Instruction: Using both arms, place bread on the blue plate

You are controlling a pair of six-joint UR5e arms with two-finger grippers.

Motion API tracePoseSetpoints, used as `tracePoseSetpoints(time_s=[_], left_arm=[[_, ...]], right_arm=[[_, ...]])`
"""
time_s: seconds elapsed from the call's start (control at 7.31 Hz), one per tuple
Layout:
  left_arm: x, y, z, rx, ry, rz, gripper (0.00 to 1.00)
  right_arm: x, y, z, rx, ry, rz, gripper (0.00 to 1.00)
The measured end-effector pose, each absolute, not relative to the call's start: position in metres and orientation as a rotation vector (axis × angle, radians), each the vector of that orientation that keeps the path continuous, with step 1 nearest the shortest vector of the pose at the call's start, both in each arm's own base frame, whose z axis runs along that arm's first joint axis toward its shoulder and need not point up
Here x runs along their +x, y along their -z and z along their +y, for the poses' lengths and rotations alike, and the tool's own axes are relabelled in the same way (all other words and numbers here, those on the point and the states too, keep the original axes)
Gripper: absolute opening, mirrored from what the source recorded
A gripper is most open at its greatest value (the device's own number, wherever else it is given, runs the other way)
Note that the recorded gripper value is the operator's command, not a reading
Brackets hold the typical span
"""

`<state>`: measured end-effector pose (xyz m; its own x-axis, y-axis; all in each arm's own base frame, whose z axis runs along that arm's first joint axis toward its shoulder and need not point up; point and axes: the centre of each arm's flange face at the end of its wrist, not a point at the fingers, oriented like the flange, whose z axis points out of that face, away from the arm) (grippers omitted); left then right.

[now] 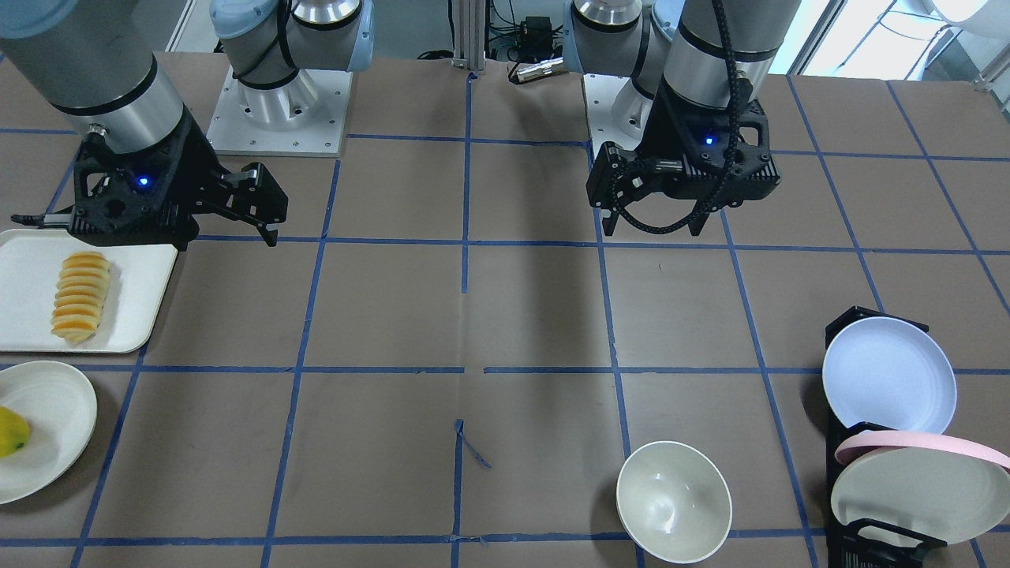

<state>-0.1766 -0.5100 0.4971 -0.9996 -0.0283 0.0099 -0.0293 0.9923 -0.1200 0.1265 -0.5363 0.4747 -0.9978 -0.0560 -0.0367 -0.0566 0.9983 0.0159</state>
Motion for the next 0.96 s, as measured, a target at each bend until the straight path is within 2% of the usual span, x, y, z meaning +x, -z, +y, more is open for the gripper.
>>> tracePoseSetpoints(time_s=[0.96], left_arm=[[-0.178,-0.508,-0.501,0.034,-0.216,-3.127,1.00]], right_arm=[[0.127,-0.473,-0.536,-0.088,-0.030,3.102,1.00]])
